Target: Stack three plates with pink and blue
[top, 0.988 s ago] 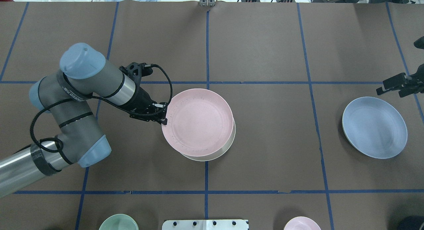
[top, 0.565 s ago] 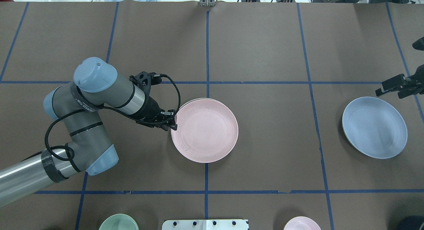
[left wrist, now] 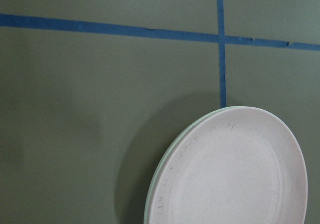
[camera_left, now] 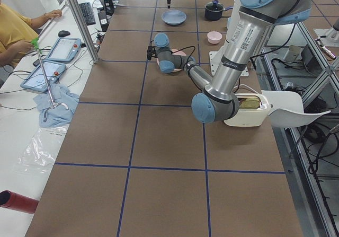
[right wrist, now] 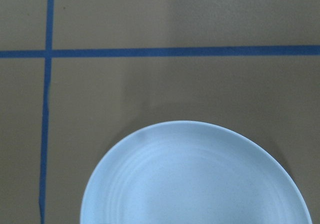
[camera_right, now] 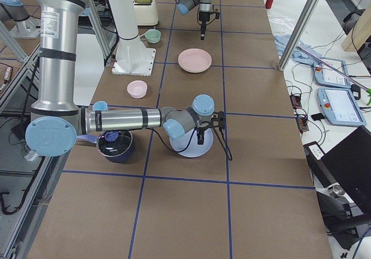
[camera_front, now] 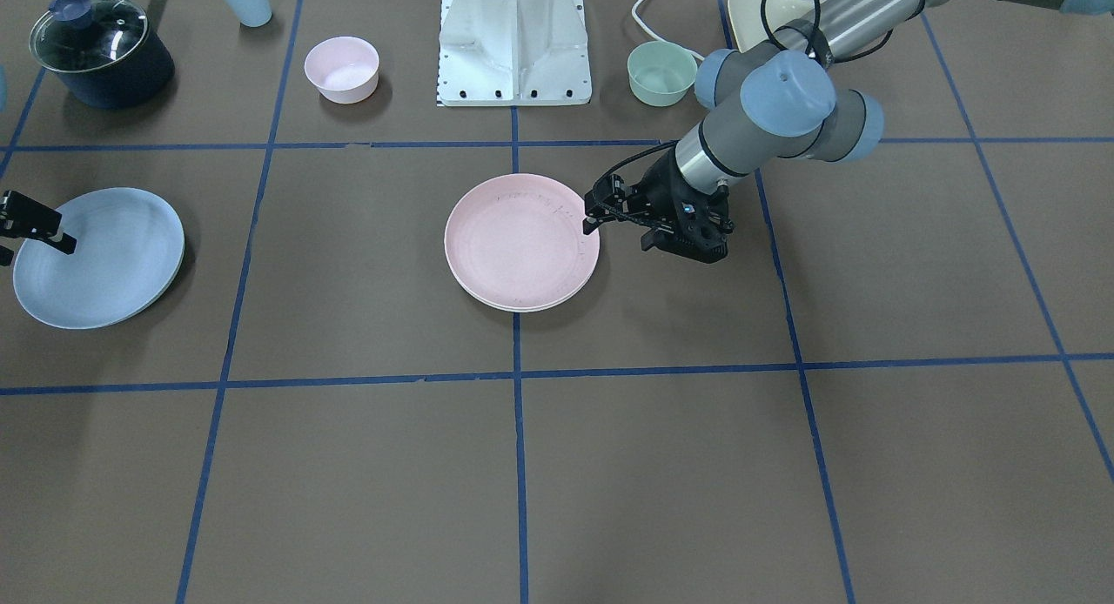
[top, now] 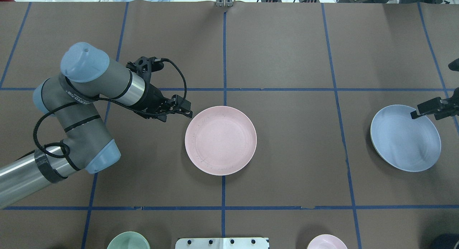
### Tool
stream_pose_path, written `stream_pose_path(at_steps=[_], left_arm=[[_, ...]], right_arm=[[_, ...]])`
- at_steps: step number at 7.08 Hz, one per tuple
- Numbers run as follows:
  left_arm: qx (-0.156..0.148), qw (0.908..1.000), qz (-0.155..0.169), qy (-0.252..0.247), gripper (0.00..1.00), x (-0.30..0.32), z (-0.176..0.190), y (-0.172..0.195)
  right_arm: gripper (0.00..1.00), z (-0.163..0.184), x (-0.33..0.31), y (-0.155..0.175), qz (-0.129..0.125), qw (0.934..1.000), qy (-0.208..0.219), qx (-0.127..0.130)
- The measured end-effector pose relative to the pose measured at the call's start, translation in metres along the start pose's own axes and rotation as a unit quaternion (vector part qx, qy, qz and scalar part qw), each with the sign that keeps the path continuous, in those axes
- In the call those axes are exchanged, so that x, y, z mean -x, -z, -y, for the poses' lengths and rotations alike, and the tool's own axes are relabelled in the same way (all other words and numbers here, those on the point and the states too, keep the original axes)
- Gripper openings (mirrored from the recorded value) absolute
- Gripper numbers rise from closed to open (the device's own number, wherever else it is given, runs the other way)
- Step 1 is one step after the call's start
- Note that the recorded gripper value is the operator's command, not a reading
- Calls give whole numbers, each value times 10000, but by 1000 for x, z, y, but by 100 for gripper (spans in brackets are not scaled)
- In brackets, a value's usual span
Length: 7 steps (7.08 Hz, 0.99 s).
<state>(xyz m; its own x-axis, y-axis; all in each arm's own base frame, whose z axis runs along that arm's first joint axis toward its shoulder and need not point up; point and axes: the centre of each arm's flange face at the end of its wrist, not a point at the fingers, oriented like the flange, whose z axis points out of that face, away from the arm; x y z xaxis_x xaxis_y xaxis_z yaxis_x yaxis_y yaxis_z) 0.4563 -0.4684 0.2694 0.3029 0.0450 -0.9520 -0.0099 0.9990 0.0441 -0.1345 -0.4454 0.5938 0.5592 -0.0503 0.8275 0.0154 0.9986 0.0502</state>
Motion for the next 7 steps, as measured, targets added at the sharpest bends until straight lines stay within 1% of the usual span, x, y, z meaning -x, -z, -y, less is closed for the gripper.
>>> stream_pose_path(at_steps=[2, 3, 4, 5, 6, 7], left_arm=[[-52, 9999, -14, 122, 100, 1, 3, 7], [-58, 9999, -22, 144, 100, 1, 3, 8], [-64, 9999, -33, 147, 100, 0, 2, 10], [-67, 9999, -39, 145, 100, 0, 2, 12], [-68, 9999, -41, 144, 100, 1, 1, 12], [-66, 9999, -37, 144, 100, 2, 1, 12]], right_arm=[[90, -18, -27, -18, -222, 9997, -25, 53], [80, -22, -39, -25, -326, 9994, -80, 85], [76, -26, -50, -31, -384, 9991, -113, 114], [6, -31, -61, -39, -400, 9991, -105, 132], [0, -35, -74, -48, -392, 9991, -73, 136], [0, -38, -83, -54, -383, 9992, -57, 135]])
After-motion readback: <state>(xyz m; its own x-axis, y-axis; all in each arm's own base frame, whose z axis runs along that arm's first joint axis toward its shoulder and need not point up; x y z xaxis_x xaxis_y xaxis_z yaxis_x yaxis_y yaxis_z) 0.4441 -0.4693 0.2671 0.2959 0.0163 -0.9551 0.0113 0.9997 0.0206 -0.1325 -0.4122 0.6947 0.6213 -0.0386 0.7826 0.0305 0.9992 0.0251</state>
